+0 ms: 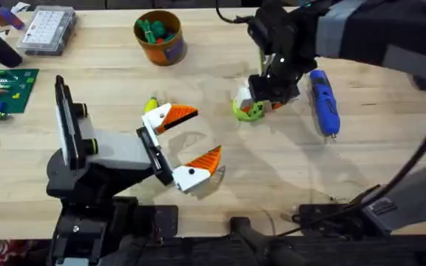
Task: Pick up the gripper from the table and insert it into the empty holder that is missing its gripper. Then pick up a screw, insert it into the mounting hole, and use the screwdriver to tighten it. Finally, clean up the table by picking up the vegetable and placing it into the bucket.
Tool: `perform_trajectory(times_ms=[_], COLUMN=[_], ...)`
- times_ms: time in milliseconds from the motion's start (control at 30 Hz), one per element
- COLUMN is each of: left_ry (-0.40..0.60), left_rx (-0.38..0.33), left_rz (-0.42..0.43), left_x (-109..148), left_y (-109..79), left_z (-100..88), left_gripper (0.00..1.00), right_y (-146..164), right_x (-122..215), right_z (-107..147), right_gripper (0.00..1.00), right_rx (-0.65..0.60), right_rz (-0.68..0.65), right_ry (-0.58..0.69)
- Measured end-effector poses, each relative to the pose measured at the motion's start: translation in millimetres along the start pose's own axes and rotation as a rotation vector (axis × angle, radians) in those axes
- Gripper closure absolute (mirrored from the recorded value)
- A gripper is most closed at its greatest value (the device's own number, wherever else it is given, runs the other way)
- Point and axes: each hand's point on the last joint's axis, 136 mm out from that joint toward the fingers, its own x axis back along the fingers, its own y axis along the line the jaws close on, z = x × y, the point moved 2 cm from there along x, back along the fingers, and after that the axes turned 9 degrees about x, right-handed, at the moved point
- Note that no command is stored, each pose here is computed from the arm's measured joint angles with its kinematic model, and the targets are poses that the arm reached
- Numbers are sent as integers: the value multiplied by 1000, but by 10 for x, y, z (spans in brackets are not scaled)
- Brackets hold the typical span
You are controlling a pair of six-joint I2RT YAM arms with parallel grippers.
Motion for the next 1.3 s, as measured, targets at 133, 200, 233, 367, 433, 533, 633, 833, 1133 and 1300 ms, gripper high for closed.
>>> perform_trajectory(times_ms=[133, 200, 233, 367, 433, 533, 633, 833, 1133, 1300], left_ry=[0, 0, 0, 0, 0, 0, 0, 0, 0, 0], left_rx=[0, 0, 0, 0, 1, 1, 1, 0, 0, 0], left_rz=[0, 0, 0, 0, 0, 0, 0, 0, 0, 0], left_x=[0, 0, 0, 0, 0, 0, 0, 0, 0, 0], left_y=[0, 0, 0, 1, 0, 0, 0, 0, 0, 0], left_z=[0, 1, 1, 1, 1, 1, 2, 0, 1, 0], left_gripper=[14, 14, 15, 14, 14, 15, 15, 14, 14, 14], right_y=[2, 5, 6, 6, 7, 5, -2, -3, -5, -4], right_x=[-82, -83, -83, -83, -82, -79, -66, -64, -65, -65], right_z=[9, -4, -8, -12, -13, -11, -8, -23, -20, -20], right_gripper=[276, 276, 276, 280, 282, 284, 297, 417, 555, 621], right_rx=[-1, -1, 0, 0, 0, 0, 0, 0, 0, 0], right_rz=[1, 0, -1, -1, -1, 0, 3, 5, 6, 6], right_ry=[23, 17, 15, 14, 13, 13, 11, 4, 6, 6])
